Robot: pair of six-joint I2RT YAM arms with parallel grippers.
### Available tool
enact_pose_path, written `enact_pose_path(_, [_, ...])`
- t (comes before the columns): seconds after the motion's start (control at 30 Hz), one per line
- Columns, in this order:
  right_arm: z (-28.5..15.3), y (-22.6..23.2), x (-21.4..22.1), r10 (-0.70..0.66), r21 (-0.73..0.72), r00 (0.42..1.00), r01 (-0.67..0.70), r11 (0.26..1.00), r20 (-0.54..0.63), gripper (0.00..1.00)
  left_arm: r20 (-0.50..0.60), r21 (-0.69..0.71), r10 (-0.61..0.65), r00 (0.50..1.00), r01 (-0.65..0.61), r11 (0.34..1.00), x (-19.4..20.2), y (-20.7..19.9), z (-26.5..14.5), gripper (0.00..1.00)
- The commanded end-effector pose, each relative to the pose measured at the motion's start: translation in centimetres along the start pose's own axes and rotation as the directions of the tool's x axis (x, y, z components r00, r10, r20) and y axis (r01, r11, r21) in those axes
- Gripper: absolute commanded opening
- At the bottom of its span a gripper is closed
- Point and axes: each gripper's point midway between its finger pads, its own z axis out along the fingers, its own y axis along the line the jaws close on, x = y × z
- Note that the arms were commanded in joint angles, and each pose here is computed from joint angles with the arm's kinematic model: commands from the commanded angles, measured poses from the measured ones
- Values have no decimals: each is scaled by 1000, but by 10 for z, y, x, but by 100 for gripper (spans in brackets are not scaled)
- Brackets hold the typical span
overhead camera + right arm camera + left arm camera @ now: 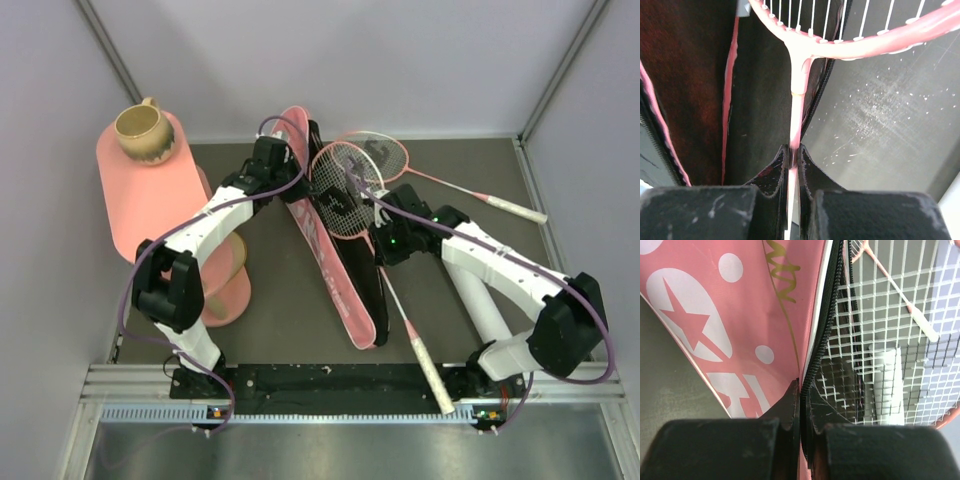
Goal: Pack up the badminton gear
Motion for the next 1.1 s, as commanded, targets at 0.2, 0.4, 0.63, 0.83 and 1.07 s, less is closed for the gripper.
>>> enact_pose_path(0.2, [-7,44,-87,-47,-136,990,65,989,134,0,35,210,28,999,-35,977,-6,-26,-21,0])
enact_pose_path(0.4, [15,54,-126,-5,-189,990,32,981,140,0,25,238,26,999,-31,971,1,-29,-28,0])
enact_pose_path(0.63, [24,59,-170,50,-226,979,-4,974,198,0,-9,279,18,1000,-15,960,12,-32,-31,0])
enact_pose_path(0.83, [32,51,-211,127,-205,939,-62,977,320,0,-36,317,-7,999,18,948,18,-40,-34,0])
enact_pose_path(1.07, [48,34,-234,252,-181,850,-188,965,463,0,-93,361,-35,995,66,930,28,-50,-34,0])
